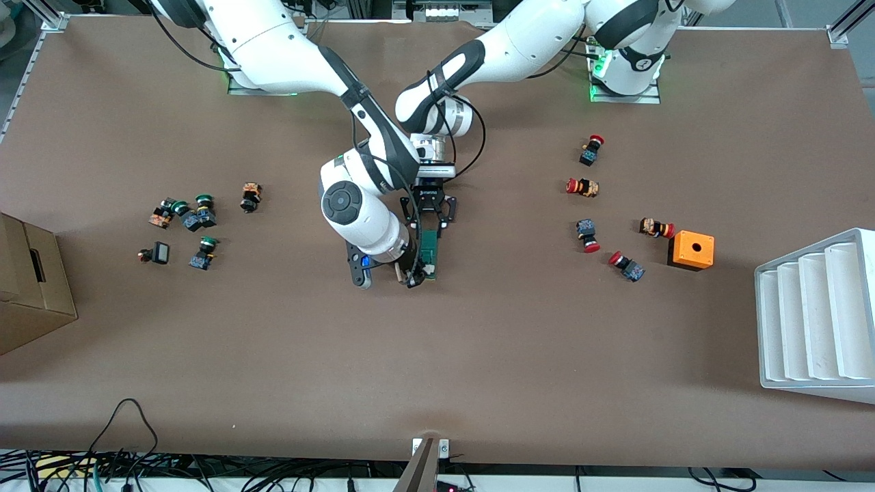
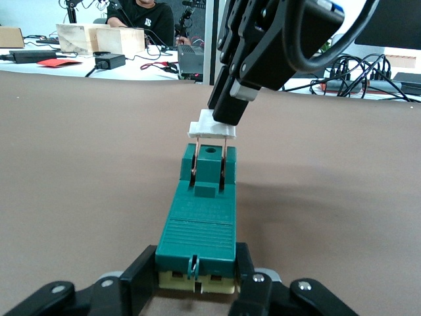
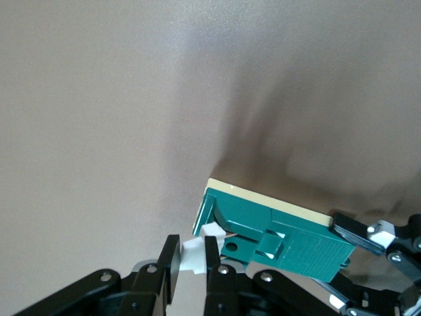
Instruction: Close load switch with both arms
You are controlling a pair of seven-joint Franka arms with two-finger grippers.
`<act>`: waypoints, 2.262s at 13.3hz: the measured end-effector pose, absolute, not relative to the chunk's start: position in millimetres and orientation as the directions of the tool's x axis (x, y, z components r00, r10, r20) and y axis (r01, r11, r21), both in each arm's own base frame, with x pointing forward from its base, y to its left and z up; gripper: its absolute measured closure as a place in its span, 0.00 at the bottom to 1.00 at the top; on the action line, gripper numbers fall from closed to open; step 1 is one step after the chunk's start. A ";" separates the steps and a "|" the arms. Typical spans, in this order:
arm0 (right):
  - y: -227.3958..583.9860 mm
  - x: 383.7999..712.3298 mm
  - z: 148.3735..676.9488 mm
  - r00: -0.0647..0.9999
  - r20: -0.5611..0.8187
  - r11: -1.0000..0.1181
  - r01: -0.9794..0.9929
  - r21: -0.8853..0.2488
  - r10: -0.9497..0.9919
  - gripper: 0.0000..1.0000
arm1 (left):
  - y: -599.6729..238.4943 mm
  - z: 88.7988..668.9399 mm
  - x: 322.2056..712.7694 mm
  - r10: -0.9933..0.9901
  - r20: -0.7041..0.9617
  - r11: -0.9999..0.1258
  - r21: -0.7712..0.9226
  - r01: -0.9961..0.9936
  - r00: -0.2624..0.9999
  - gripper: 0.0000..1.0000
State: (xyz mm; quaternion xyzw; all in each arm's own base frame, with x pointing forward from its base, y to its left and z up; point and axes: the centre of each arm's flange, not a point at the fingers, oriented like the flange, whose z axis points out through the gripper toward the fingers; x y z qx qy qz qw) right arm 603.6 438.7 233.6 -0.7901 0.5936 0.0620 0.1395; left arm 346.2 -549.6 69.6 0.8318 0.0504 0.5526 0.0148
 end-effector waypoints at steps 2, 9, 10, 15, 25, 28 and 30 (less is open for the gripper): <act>438.5 604.5 232.1 0.287 -0.263 -0.255 -0.956 -0.147 -0.921 0.77 | -549.6 69.5 346.2 0.100 0.918 -0.995 0.080 0.067 0.384 0.48; 437.8 606.7 223.7 0.283 -0.261 -0.249 -0.956 -0.156 -0.923 0.77 | -549.6 69.1 346.0 0.098 0.919 -0.995 0.079 0.067 0.382 0.48; 437.7 607.0 222.8 0.283 -0.261 -0.249 -0.956 -0.156 -0.923 0.77 | -549.7 69.1 346.0 0.098 0.919 -0.995 0.079 0.067 0.382 0.48; 437.6 607.6 220.9 0.282 -0.261 -0.248 -0.956 -0.157 -0.923 0.77 | -550.0 68.4 345.8 0.098 0.920 -0.995 0.077 0.068 0.378 0.48; 401.3 630.9 303.6 0.348 -0.237 -0.322 -0.936 -0.140 -0.907 0.05 | -551.2 67.0 345.6 0.097 0.923 -0.995 0.077 0.070 0.373 0.45; 347.5 646.8 363.4 0.473 -0.220 -0.449 -0.881 -0.151 -0.853 0.00 | -556.7 68.2 347.7 0.106 0.920 -0.994 0.090 0.061 0.378 0.27; 305.8 650.8 396.5 0.549 -0.209 -0.526 -0.836 -0.159 -0.809 0.00 | -562.8 69.2 352.2 0.117 0.916 -0.993 0.103 0.058 0.384 0.06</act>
